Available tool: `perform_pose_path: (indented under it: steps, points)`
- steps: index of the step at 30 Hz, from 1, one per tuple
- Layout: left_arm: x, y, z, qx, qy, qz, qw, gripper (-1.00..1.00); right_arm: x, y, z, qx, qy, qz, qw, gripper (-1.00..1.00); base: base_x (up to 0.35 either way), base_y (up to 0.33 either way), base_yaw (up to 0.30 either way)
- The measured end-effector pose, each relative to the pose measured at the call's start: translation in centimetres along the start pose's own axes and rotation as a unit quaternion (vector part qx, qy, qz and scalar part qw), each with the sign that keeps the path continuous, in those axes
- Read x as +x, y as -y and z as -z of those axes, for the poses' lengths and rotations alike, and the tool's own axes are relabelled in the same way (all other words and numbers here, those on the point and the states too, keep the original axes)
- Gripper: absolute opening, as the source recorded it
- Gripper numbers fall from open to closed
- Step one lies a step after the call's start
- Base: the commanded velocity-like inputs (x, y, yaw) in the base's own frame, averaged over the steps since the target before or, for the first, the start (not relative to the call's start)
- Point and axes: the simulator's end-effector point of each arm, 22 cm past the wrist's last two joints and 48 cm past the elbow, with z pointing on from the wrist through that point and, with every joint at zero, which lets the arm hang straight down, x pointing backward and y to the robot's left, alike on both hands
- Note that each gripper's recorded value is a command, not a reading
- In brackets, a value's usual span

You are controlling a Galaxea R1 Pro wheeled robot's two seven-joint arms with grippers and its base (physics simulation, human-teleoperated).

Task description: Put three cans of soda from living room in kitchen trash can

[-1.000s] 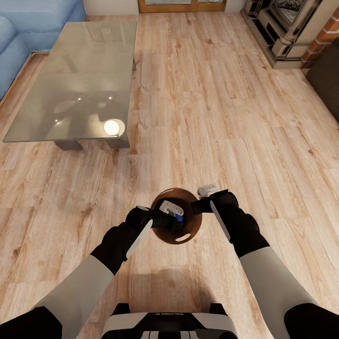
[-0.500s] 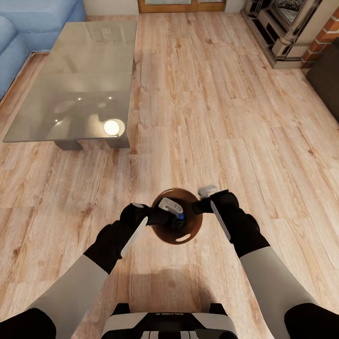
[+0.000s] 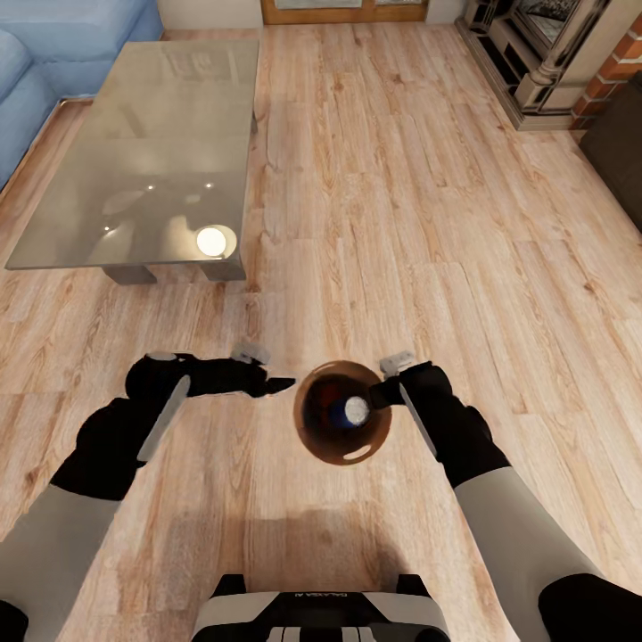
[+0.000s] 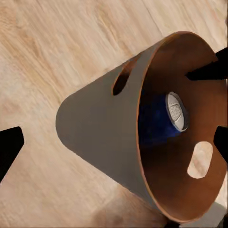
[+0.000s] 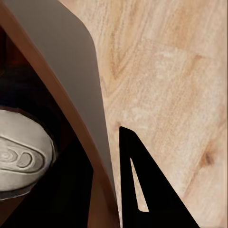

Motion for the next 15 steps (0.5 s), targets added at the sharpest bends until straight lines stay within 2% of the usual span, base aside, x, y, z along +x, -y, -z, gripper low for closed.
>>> perform_pose_path:
  steps: [1, 3, 4, 5, 8, 11, 13, 15]
  points:
    - [-0.5, -1.8, 2.0, 0.000, 0.015, 0.015, 0.9998, 1.00, 0.0, -0.6, 0.0, -0.013, 0.000, -0.007, 0.9999, -1.00, 0.000, 0.000, 0.000]
    - [-1.0, -4.4, 4.6, -0.008, 0.036, 0.036, 0.9986, 1.00, -0.1, -1.7, 0.1, -0.038, 0.001, -0.020, 0.9991, -1.00, 0.000, 0.000, 0.000]
    - [-1.2, -5.3, 5.6, -0.011, 0.045, 0.044, 0.9979, 1.00, -0.1, -1.8, 0.1, -0.040, 0.002, -0.021, 0.9990, -1.00, 0.000, 0.000, 0.000]
    - [-1.7, -6.8, 7.2, -0.018, 0.061, 0.055, 0.9964, 1.00, 0.0, -1.5, 0.0, -0.036, 0.001, -0.019, 0.9992, -1.00, 0.000, 0.000, 0.000]
    - [-2.4, -9.3, 10.0, -0.033, 0.091, 0.074, 0.9925, 1.00, 0.2, -0.1, 0.0, -0.009, -0.001, -0.007, 0.9999, -1.00, 0.000, 0.000, 0.000]
    - [-1.8, -10.2, 10.7, -0.040, 0.095, 0.084, 0.9911, 1.00, 0.2, -0.2, 0.0, -0.015, -0.001, -0.012, 0.9998, -1.00, 0.000, 0.000, 0.000]
    - [-0.3, -10.8, 10.5, -0.047, 0.094, 0.087, 0.9906, 1.00, 0.3, -0.6, 0.0, -0.028, -0.001, -0.021, 0.9994, -1.00, 0.000, 0.000, 0.000]
    - [1.3, -11.3, 10.1, -0.054, 0.094, 0.088, 0.9902, 1.00, 0.5, -0.1, -0.1, -0.026, -0.003, -0.022, 0.9994, -1.00, 0.000, 0.000, 0.000]
